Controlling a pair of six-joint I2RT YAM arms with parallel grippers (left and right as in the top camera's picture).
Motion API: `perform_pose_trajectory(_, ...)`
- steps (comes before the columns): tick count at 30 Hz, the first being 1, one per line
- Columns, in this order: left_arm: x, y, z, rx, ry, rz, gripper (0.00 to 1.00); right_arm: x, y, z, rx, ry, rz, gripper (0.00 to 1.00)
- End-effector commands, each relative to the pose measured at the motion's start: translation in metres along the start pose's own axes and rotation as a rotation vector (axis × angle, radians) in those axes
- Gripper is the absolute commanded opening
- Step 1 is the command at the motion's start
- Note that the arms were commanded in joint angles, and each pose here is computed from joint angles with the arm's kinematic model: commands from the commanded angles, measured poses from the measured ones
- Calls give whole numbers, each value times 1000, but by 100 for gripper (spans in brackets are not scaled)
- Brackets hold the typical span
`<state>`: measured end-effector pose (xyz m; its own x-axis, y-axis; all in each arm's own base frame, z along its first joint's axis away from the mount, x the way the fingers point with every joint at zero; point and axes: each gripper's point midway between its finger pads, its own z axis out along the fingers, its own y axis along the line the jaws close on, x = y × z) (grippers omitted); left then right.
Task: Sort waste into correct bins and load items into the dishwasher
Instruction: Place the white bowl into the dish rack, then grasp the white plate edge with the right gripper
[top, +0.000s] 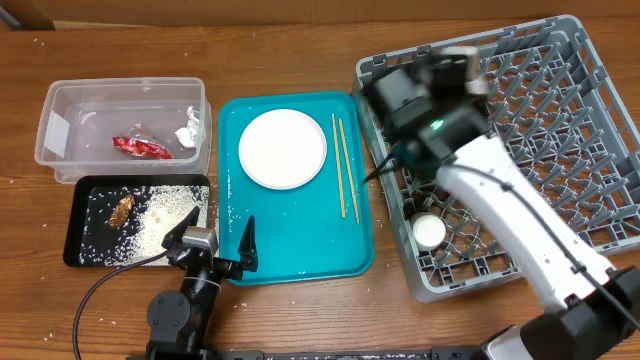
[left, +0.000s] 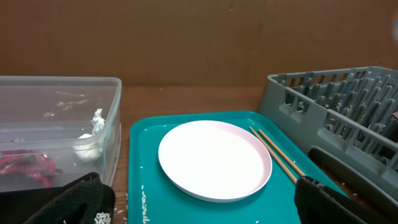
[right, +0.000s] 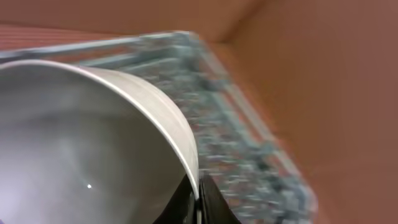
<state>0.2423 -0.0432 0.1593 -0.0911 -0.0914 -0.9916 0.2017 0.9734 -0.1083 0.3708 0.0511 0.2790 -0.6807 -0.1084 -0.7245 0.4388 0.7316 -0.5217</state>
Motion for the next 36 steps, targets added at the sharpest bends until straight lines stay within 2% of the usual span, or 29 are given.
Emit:
perform_pose_trajectory(1, 1, 3, 0, -10, -4, 11, 100, 2, -63, 56, 301, 38, 68, 4)
perform_pose_trajectory(6, 1, 3, 0, -10, -4, 11, 100, 44, -91, 127, 412, 252, 85, 4)
perform_pose_trajectory(12, 1, 3, 0, -10, -4, 11, 100, 49, -100, 152, 540, 242, 21, 4)
perform_pose_trajectory(18, 1, 3, 0, -10, -4, 11, 100, 76, -76, 177, 507, 342, -86, 4)
perform_pose_trajectory(21, 1, 3, 0, -11, -4, 11, 100, 80, -47, 172, 467, 336, -158, 4)
perform_pose_trajectory(27, 1, 3, 0, -10, -4, 11, 100, 73, -22, 154, 421, 290, -206, 4)
perform_pose_trajectory(31, 1, 3, 0, -10, -3, 11, 100, 74, -13, 140, 395, 289, -262, 15)
perform_pose_trajectory(32, 1, 3, 0, -10, -4, 11, 100, 73, -9, 133, 378, 286, -267, 15)
perform_pose_trajectory(35, 1, 3, 0, -10, -4, 11, 100, 64, -3, 106, 335, 255, -194, 18)
perform_pose_trajectory(36, 1, 3, 0, -10, -4, 11, 100, 60, 7, 86, 266, 255, -170, 19)
